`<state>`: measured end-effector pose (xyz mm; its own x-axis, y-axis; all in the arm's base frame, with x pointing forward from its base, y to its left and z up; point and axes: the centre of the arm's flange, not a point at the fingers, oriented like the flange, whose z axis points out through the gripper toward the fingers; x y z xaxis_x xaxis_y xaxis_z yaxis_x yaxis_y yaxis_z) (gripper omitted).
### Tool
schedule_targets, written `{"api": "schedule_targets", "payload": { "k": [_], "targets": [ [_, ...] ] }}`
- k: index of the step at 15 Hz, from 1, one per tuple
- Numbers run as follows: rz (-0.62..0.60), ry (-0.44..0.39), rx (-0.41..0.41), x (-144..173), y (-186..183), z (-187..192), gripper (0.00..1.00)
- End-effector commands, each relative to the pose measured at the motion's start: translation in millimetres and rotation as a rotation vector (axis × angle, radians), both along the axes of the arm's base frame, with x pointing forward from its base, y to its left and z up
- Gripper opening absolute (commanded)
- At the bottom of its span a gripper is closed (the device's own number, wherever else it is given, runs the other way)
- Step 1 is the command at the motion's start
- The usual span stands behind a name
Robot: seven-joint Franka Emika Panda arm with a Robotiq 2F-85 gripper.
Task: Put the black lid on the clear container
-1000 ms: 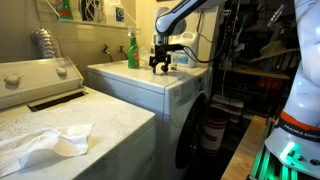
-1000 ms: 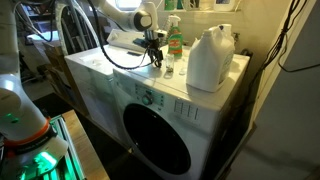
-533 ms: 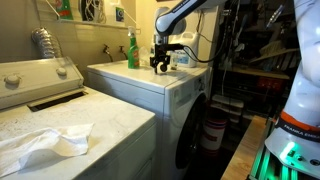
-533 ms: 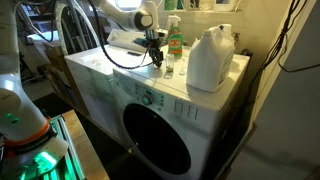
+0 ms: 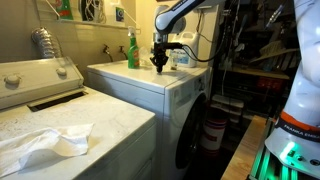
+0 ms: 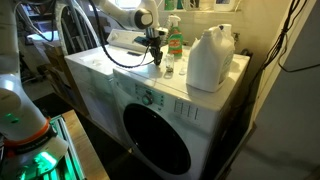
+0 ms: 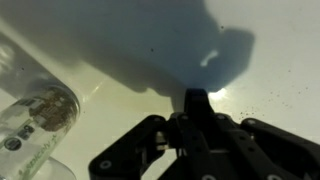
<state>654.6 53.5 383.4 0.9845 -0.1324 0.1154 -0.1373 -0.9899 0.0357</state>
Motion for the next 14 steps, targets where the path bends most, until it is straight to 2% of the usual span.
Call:
{"api": "schedule_targets", "payload": {
  "k": [1, 4, 8, 12, 14],
  "targets": [
    [0.014, -0.001, 0.043, -3, 3, 5, 0.01],
    [0.033, 0.001, 0.134, -9, 10, 16, 0.02],
    [0.111, 0.014, 0.358, -14, 24, 17, 0.02],
    [0.161, 0.042, 0.572, -17, 15, 1, 0.02],
    [0.158, 0.044, 0.627, -19, 8, -6, 0.02]
  ]
}}
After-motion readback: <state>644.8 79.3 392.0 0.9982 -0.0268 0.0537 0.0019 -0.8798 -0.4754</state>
